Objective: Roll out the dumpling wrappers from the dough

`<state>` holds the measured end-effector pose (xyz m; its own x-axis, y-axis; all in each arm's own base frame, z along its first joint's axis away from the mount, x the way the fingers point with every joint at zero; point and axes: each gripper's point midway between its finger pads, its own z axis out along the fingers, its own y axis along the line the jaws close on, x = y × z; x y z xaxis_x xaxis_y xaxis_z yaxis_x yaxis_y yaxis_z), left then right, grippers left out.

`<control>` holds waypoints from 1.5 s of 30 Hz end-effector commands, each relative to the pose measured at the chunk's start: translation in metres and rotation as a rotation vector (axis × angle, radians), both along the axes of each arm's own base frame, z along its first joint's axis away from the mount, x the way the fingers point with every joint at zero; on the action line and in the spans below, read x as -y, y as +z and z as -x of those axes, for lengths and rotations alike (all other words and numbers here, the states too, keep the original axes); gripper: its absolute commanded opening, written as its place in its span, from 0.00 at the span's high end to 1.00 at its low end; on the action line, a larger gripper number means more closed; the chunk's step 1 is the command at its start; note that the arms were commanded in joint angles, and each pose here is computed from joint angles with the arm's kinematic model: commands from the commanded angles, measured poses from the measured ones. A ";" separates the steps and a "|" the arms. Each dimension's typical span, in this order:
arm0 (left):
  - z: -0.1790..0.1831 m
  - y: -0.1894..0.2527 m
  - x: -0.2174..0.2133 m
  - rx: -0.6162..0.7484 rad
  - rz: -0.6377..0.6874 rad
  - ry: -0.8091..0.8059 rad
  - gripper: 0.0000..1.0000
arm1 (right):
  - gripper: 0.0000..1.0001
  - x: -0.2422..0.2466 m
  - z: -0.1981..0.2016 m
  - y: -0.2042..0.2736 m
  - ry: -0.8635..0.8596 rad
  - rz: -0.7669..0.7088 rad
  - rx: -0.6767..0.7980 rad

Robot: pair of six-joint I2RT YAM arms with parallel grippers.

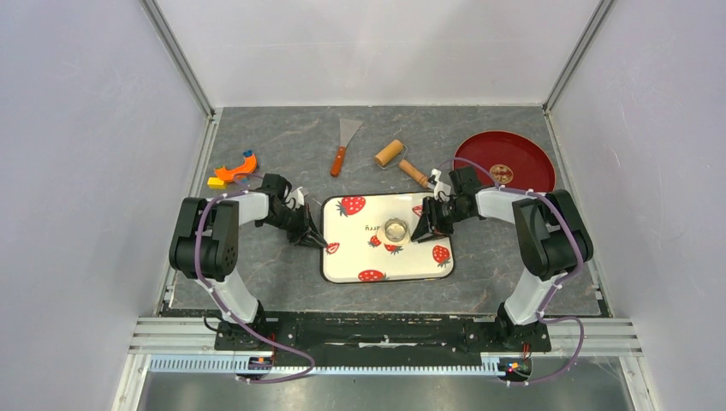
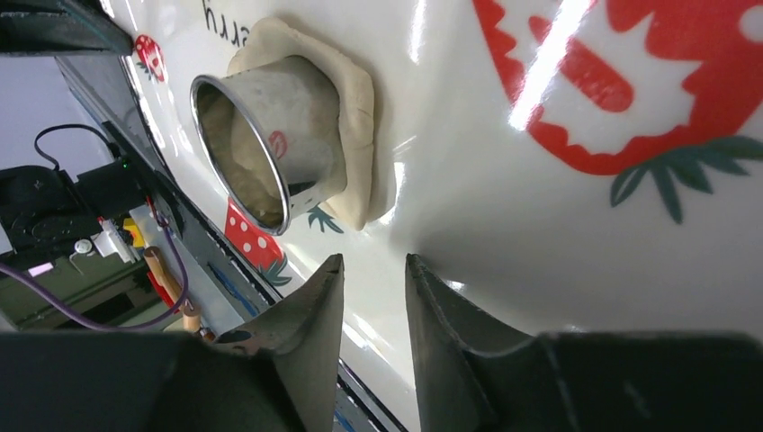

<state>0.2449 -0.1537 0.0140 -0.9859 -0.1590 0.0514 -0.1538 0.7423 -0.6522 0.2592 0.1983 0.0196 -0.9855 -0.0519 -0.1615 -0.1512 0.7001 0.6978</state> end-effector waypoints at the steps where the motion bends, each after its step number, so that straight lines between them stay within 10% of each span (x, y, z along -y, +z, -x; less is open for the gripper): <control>1: 0.010 -0.020 -0.008 -0.077 -0.083 0.061 0.98 | 0.68 0.013 -0.020 -0.022 -0.035 0.123 0.052; 23: 0.009 -0.018 -0.011 -0.071 -0.095 0.043 0.98 | 1.00 0.002 -0.001 -0.056 0.046 0.170 -0.008; 45: 0.003 -0.017 -0.015 -0.054 -0.130 0.065 0.98 | 1.00 0.006 -0.015 -0.012 0.018 0.149 0.072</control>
